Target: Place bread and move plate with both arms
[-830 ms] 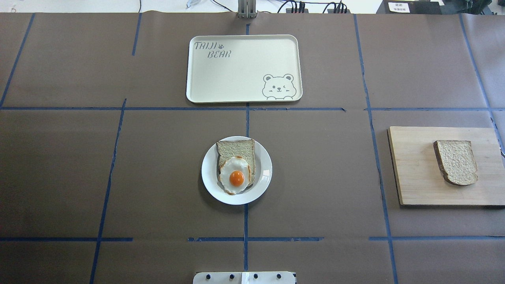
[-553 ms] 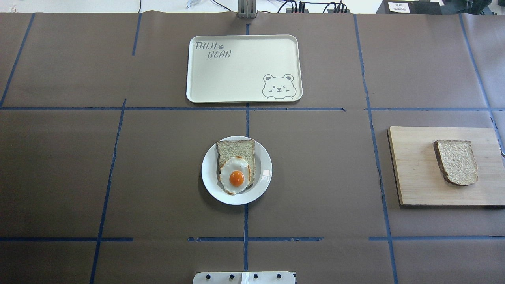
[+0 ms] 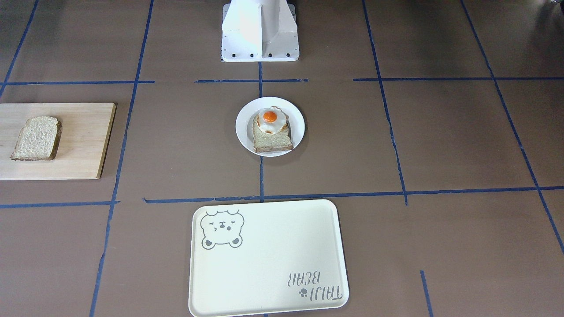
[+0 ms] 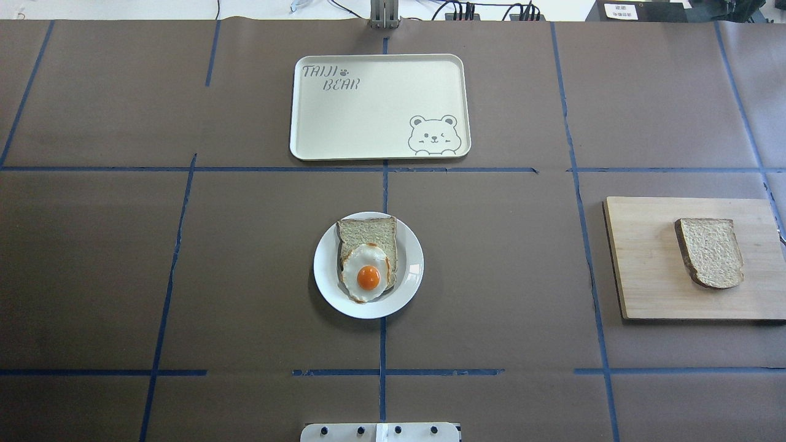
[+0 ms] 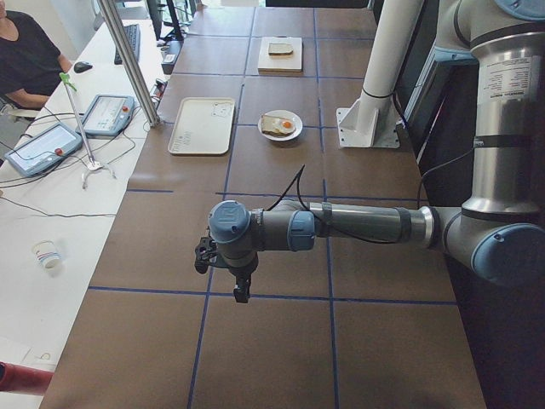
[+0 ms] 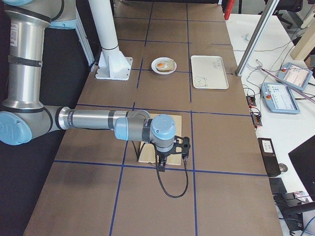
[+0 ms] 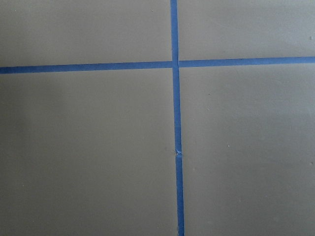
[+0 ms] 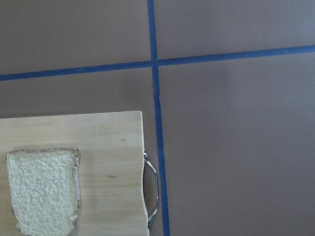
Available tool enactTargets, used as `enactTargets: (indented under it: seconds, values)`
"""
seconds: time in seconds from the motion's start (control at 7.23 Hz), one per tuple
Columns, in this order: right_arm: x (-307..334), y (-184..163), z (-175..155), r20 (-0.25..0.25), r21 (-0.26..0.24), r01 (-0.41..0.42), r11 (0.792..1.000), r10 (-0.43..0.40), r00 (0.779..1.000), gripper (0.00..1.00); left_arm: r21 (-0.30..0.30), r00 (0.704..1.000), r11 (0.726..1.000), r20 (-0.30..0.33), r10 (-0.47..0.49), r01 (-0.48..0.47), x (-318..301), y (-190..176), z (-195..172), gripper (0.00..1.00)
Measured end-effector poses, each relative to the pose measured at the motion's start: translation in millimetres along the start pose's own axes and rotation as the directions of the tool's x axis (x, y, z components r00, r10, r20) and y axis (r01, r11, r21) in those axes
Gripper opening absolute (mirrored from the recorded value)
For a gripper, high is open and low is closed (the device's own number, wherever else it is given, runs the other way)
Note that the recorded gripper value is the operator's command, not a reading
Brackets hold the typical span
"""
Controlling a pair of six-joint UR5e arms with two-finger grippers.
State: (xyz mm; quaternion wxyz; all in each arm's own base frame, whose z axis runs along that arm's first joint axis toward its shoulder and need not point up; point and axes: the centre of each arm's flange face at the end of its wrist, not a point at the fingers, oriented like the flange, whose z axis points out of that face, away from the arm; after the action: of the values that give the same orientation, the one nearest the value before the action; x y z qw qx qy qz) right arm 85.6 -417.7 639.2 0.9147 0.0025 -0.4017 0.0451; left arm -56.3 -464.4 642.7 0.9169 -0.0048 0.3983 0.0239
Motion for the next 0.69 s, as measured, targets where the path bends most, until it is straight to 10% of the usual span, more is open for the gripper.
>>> enactTargets:
  seconds: [0.69]
  values:
    - [-4.1,-5.0,-2.9,0.002,0.007,0.007,1.0,-0.007,1.0,1.0,0.001,1.0,1.0,0.0,0.002,-0.002,0.4,0.0,-0.2,1.0]
